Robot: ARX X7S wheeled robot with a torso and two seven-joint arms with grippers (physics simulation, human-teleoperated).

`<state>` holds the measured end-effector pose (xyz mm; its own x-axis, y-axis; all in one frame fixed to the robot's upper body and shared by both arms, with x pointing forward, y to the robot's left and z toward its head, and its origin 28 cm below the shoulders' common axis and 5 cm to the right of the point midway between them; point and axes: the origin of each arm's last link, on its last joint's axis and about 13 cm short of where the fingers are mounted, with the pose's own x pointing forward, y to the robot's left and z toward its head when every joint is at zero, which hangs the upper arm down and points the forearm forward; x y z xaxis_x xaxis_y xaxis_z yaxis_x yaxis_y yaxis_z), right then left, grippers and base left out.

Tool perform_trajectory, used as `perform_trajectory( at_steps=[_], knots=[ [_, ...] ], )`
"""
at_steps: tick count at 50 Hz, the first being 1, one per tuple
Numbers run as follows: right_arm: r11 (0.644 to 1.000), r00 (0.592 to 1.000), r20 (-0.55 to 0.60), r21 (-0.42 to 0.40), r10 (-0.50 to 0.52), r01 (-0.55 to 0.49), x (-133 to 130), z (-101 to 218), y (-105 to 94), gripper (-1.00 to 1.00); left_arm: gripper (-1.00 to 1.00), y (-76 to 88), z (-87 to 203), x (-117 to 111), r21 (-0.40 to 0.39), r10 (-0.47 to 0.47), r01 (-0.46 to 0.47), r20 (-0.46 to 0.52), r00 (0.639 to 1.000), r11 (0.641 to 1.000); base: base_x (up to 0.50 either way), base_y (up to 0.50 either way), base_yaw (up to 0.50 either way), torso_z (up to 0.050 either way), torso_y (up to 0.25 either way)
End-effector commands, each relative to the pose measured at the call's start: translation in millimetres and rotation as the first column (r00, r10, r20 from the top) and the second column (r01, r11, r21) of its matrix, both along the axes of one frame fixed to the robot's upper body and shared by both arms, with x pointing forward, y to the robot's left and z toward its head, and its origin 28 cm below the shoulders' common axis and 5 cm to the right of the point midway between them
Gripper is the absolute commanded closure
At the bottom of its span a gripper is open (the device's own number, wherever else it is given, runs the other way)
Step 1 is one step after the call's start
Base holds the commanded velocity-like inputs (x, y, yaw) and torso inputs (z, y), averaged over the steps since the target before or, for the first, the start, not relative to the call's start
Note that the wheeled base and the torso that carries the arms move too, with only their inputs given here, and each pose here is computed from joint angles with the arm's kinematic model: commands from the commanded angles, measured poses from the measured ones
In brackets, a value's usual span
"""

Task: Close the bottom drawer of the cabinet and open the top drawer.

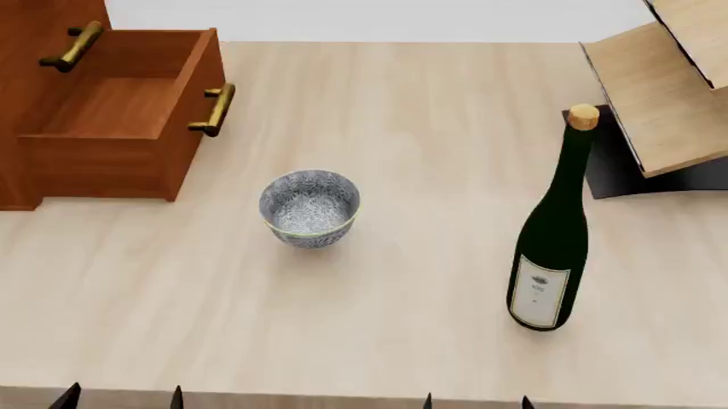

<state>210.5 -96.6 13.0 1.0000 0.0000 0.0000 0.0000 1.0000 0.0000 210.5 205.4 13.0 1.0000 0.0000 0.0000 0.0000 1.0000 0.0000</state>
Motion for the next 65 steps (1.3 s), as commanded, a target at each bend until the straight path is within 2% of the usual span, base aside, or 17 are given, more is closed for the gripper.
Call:
perform_trajectory(
  at_steps=[1, 2, 3, 5, 8, 13, 15, 18, 25, 26, 30, 36, 39, 50, 52, 53, 65],
  knots=[
    [1.000, 1.000, 0.000, 0.000, -0.013, 0.013, 0.0, 0.0, -2.3, -1.00, -1.00, 0.1, 0.0, 0.0, 0.000, 0.000, 0.000, 0.000, 1.000, 1.000, 0.00, 0.00, 0.00, 0.000, 0.000],
    [0.999, 0.999, -0.045, -0.034, -0.018, 0.017, -1.4, -3.7, 0.8, -1.00, -1.00, 0.5, -0.8, -0.1, 0.014, 0.041, -0.041, 0.021, 0.999, 0.999, 0.00, 0.00, 0.00, 0.000, 0.000],
    [0.999, 0.999, -0.039, 0.024, 0.028, -0.027, -3.7, -3.7, 1.6, -1.00, -1.00, 1.3, 3.0, -6.4, 0.012, 0.091, -0.093, 0.104, 0.990, 0.996, 0.00, 0.00, 0.00, 0.000, 0.000],
    [1.000, 0.998, -0.053, -0.001, -0.024, 0.024, -1.1, -4.1, 2.8, -1.00, -1.00, 0.3, 6.0, -10.5, -0.025, 0.083, -0.080, 0.140, 0.987, 0.996, 0.00, 0.00, 0.00, 0.000, 0.000],
    [0.981, 0.997, -0.064, -0.190, -0.034, 0.022, -3.0, -8.7, 11.8, -1.00, -1.00, -1.4, 13.6, -4.5, 0.028, 0.024, -0.026, 0.070, 0.997, 0.999, 0.00, 0.00, 0.00, 0.000, 0.000],
    [0.992, 0.998, -0.061, -0.128, -0.027, 0.019, 0.5, -6.5, 10.9, -1.00, -1.00, 1.9, 10.4, -8.1, 0.025, 0.088, -0.091, 0.110, 0.990, 0.996, 0.00, 0.00, 0.00, 0.000, 0.000],
    [0.995, 0.999, -0.047, -0.095, 0.010, -0.014, -2.3, -4.6, 9.8, -1.00, -1.00, 0.8, 9.4, -10.8, 0.027, 0.033, -0.036, 0.125, 0.992, 0.999, 0.00, 0.00, 0.00, 0.000, 0.000],
    [0.998, 0.999, -0.049, -0.056, -0.016, 0.013, 0.5, -3.3, 8.3, -1.00, -1.00, 0.6, 10.2, -6.8, 0.039, 0.067, -0.072, 0.120, 0.991, 0.997, 0.00, 0.00, 0.00, 0.000, 0.000],
    [0.997, 0.994, -0.079, -0.029, 0.073, -0.076, 3.5, 2.9, 7.4, -1.00, -1.00, -0.9, 2.7, -7.6, 0.063, 0.045, -0.052, 0.114, 0.993, 0.997, 0.00, 0.00, 0.00, 0.000, 0.000],
    [0.997, 0.997, -0.054, -0.051, 0.048, -0.051, 5.5, 12.7, 5.4, -1.00, -1.00, -2.9, 8.5, -8.1, 0.023, 0.009, -0.011, 0.082, 0.997, 1.000, 0.00, 0.00, 0.00, 0.000, 0.000],
    [0.998, 0.998, -0.037, -0.030, 0.051, -0.052, 5.8, 36.2, 2.9, -1.00, -1.00, -5.7, 37.3, -8.9, 0.060, 0.001, -0.007, 0.092, 0.996, 0.998, 0.00, 0.00, 0.00, 0.000, 0.000],
    [0.994, 0.998, 0.004, -0.090, 0.069, -0.068, 5.6, 86.4, 0.1, -1.00, -1.00, -8.1, 81.0, -6.1, 0.086, -0.018, 0.006, 0.139, 0.990, 0.996, 0.00, 0.00, 0.00, 0.000, 0.000],
    [0.988, 0.988, -0.033, 0.006, 0.153, -0.153, 5.4, 101.7, -0.2, -1.00, -1.00, -9.1, 95.5, -6.0, 0.095, -0.032, 0.019, 0.137, 0.990, 0.995, 0.00, 0.00, 0.00, 0.000, 0.000],
    [0.984, 0.993, 0.025, -0.135, 0.118, -0.113, 15.0, 152.8, -1.3, -1.00, -1.00, -12.8, 156.6, 4.0, 0.077, -0.050, 0.040, 0.133, 0.990, 0.996, 0.00, 0.00, 0.00, 0.000, 0.000],
    [0.988, 0.988, 0.063, -0.071, 0.141, -0.136, 15.3, 171.6, -2.7, -1.00, -1.00, -13.5, 174.3, 4.9, 0.085, -0.050, 0.036, 0.170, 0.984, 0.996, 0.00, 0.00, 0.00, 0.000, 0.000],
    [0.988, 0.988, 0.074, -0.090, 0.134, -0.127, 14.1, 173.8, -2.9, -1.00, -1.00, -12.9, 185.7, 5.3, 0.075, -0.042, 0.027, 0.204, 0.978, 0.997, 0.00, 0.00, 0.00, 0.000, 0.000],
    [0.988, 0.988, 0.087, -0.101, 0.128, -0.119, 13.4, 173.6, -2.8, -1.00, -1.00, -12.7, 189.0, 4.3, 0.064, -0.040, 0.027, 0.211, 0.977, 0.998, 0.00, 0.00, 0.00, 0.000, 0.000]
  ],
)
